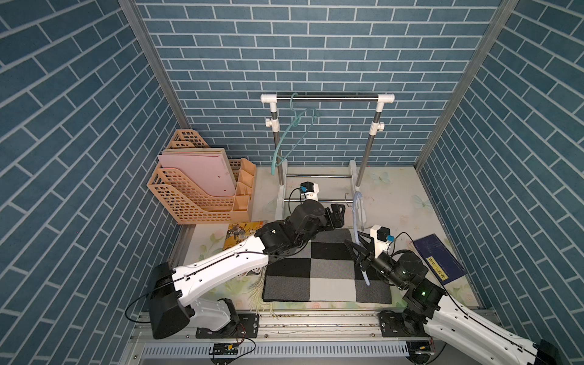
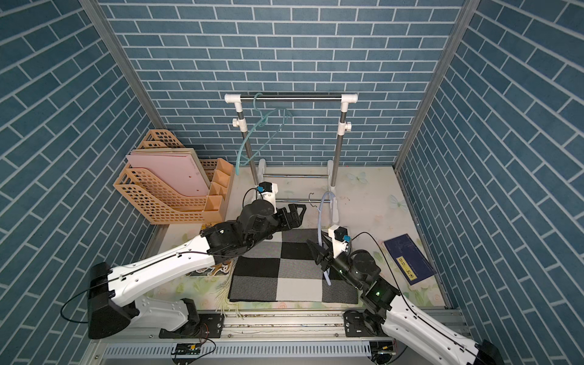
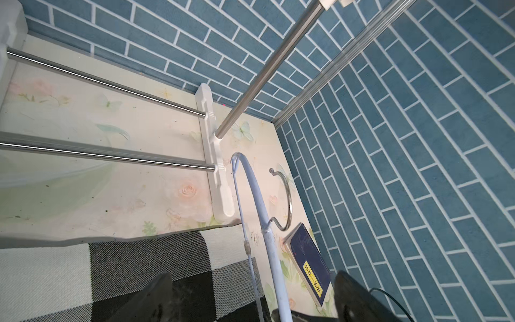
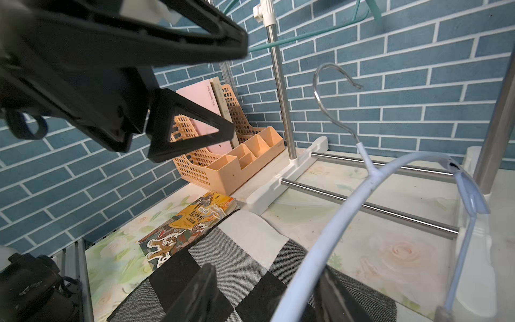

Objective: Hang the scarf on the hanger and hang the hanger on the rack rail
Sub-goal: Pick up the hanger from the clothesline.

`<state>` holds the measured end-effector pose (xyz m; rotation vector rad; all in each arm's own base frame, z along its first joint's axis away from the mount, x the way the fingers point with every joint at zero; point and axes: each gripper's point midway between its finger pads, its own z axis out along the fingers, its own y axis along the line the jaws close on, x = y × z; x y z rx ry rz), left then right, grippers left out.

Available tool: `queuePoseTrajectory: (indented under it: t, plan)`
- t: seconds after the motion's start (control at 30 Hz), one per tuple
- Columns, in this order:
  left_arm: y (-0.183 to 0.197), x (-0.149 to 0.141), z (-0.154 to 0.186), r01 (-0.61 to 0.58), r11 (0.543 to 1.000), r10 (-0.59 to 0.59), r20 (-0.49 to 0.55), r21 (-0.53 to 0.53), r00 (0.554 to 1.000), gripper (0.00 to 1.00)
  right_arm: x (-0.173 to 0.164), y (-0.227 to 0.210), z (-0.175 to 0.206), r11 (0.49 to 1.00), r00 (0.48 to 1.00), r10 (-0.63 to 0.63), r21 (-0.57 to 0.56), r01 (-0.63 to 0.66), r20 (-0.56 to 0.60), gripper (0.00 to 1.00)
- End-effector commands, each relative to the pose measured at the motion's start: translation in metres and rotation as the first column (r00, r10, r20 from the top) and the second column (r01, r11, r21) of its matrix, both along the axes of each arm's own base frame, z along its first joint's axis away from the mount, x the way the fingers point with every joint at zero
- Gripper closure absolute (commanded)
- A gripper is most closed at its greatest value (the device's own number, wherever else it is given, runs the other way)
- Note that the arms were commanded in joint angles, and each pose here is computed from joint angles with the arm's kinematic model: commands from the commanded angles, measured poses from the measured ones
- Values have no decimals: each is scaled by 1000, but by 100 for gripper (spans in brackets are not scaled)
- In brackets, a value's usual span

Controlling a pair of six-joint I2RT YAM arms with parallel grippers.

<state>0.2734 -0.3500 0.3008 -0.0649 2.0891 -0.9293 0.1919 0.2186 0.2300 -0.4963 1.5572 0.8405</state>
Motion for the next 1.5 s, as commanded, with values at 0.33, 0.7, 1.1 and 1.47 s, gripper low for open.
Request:
queuePoseTrajectory:
  t: [0.33, 0.7, 1.1, 1.47]
  plan:
    - [-56, 31, -22, 63, 998, -63, -68, 11, 996, 33, 0, 2, 18, 1000, 995, -4, 17, 2, 95, 100]
    - [-53, 46, -16, 37, 999, -38, -54, -23, 998, 57, -1, 7, 17, 1000, 996, 14, -2, -14, 83, 100]
    - [-47, 49, -12, 27, 1000, -26, -46, 12, 999, 95, -1, 10, 13, 999, 997, 29, -19, -28, 72, 100]
    - [-14, 51, -9, -58, 995, 54, 60, 81, 997, 100, 13, 11, 7, 995, 971, -56, -94, 35, -234, 1]
